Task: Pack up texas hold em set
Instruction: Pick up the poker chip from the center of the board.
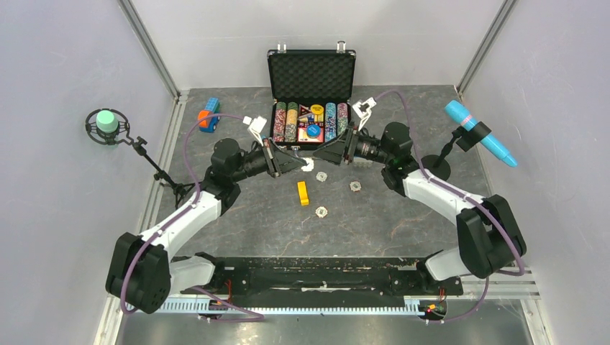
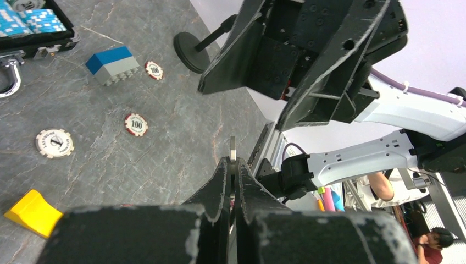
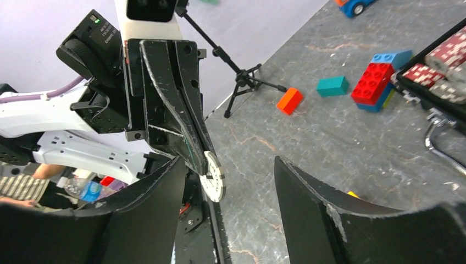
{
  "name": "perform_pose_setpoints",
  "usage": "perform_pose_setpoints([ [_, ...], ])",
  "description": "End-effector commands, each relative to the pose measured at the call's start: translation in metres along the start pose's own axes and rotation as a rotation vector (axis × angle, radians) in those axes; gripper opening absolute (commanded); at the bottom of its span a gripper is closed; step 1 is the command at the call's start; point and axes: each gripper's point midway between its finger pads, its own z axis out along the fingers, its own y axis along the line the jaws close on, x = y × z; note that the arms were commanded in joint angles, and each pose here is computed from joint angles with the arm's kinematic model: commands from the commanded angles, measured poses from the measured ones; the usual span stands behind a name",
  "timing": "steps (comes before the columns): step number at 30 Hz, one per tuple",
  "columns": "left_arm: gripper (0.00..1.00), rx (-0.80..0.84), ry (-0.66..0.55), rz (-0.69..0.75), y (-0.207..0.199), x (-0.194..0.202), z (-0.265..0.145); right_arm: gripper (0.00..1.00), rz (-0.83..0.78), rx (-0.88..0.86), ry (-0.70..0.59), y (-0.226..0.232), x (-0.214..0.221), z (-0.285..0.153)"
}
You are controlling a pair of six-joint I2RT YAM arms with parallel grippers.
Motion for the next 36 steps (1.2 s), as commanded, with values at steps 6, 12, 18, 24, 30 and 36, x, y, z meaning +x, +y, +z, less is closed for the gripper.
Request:
perform_pose_setpoints([
  [6, 0.02, 0.094, -0.044, 0.08, -0.032, -0.021, 0.003, 0.52, 0.013, -0.094, 0.034, 0.017, 0.004, 0.009],
  [12, 0.02, 0.094, -0.043, 0.08, -0.032, -0.02, 0.003, 0.39, 0.038, -0.162, 0.034, 0.027, 0.006, 0.007],
  [18, 0.02, 0.096, -0.045, 0.083, -0.033, -0.02, 0.003, 0.34, 0.06, -0.187, 0.061, 0.03, 0.012, 0.008],
  [24, 0.02, 0.098, -0.053, 0.089, -0.035, -0.022, 0.002, 0.3, 0.062, -0.201, 0.084, 0.032, 0.017, 0.009],
  [30, 0.02, 0.096, -0.057, 0.09, -0.035, -0.023, 0.002, 0.2, 0.067, -0.202, 0.109, 0.03, 0.022, 0.009],
  [36, 0.02, 0.09, -0.059, 0.088, -0.033, -0.023, 0.002, 0.07, 0.065, -0.216, 0.121, 0.033, 0.024, 0.009],
])
